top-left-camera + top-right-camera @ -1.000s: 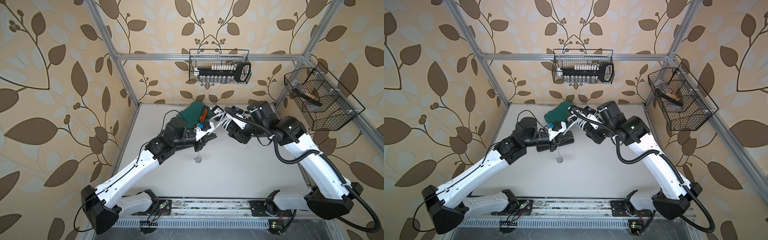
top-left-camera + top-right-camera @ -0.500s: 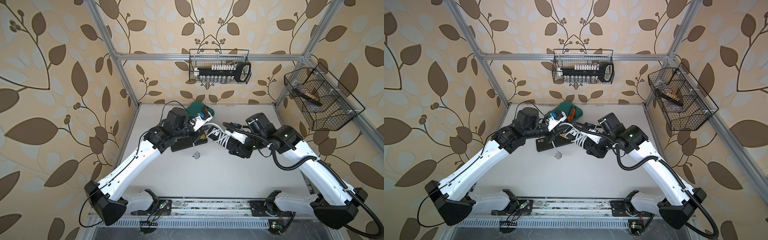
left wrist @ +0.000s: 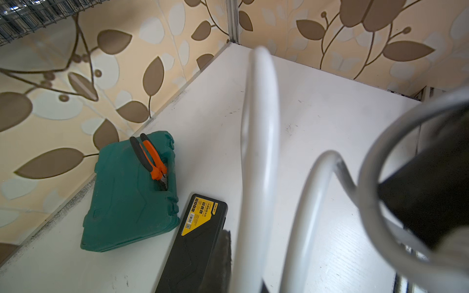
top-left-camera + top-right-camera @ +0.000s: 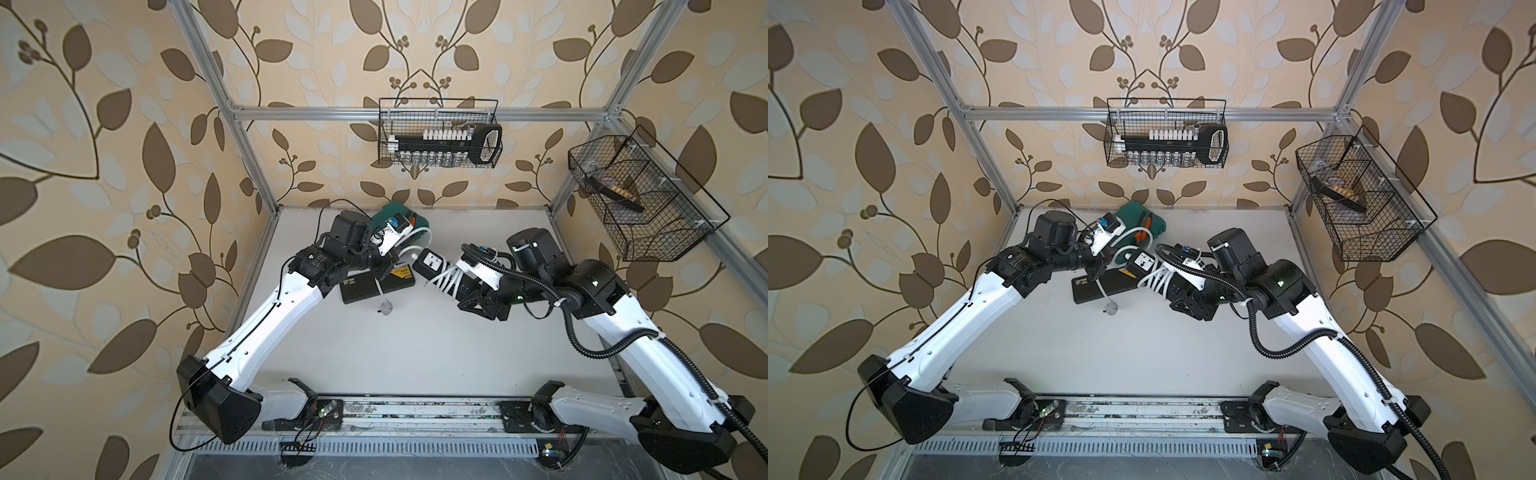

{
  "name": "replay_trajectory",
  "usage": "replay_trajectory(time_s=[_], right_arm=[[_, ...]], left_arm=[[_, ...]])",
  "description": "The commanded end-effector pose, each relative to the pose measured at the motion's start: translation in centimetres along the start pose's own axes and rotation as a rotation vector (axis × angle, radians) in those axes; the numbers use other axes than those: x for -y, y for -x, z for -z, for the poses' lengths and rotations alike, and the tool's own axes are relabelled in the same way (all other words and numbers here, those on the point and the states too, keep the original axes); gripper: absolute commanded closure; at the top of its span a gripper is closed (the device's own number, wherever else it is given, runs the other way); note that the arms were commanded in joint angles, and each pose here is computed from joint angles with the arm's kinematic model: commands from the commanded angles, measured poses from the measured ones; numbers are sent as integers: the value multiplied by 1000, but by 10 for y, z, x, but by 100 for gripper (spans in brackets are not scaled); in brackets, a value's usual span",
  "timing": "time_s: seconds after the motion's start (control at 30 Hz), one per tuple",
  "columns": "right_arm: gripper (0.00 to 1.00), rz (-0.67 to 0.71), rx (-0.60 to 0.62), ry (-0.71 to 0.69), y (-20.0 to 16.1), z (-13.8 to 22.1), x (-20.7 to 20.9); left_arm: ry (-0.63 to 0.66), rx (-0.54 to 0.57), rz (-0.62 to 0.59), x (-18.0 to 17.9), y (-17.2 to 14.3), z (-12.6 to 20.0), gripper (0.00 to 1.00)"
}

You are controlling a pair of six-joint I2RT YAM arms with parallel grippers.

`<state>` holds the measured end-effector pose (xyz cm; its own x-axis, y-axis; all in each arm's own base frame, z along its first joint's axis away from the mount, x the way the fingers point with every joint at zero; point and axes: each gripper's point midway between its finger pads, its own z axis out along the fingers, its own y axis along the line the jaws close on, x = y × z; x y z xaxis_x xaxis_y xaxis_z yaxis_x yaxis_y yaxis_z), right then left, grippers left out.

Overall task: Unwrap the cord wrapped around the power strip
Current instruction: Unwrap the power cord from the power strip.

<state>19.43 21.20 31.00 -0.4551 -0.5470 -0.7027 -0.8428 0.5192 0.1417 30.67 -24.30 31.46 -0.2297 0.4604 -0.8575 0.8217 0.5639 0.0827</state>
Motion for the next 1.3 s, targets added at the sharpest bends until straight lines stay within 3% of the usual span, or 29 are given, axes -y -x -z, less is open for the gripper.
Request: replay_trajectory(time_s=[0.0, 0.17, 0.4, 0.63, 0.77, 0.93, 1.13, 1.27], right_arm=[[100, 38, 112, 46, 24, 12, -11], [100, 49, 175, 7, 38, 24, -9], [100, 54, 241, -133, 67, 51, 10], [100, 43, 256, -298, 84, 69, 38], [100, 36, 280, -389, 92, 85, 51], [100, 40, 277, -481, 92, 99, 65], [100, 45, 252, -469, 86, 90, 66], [100, 39, 205, -428, 74, 74, 64]], left_arm=[[-14, 45, 0, 1, 15, 8, 100], [-14, 12, 51, -7, -5, 1, 100], [-32, -130, 129, -13, -56, -18, 89], [21, -273, 106, -22, -101, -17, 90], [106, -381, 76, -37, -126, 0, 95], [272, -508, 8, -64, -150, 50, 96], [484, -624, -131, -89, -161, 100, 97], [461, -683, -167, -86, -182, 97, 92]])
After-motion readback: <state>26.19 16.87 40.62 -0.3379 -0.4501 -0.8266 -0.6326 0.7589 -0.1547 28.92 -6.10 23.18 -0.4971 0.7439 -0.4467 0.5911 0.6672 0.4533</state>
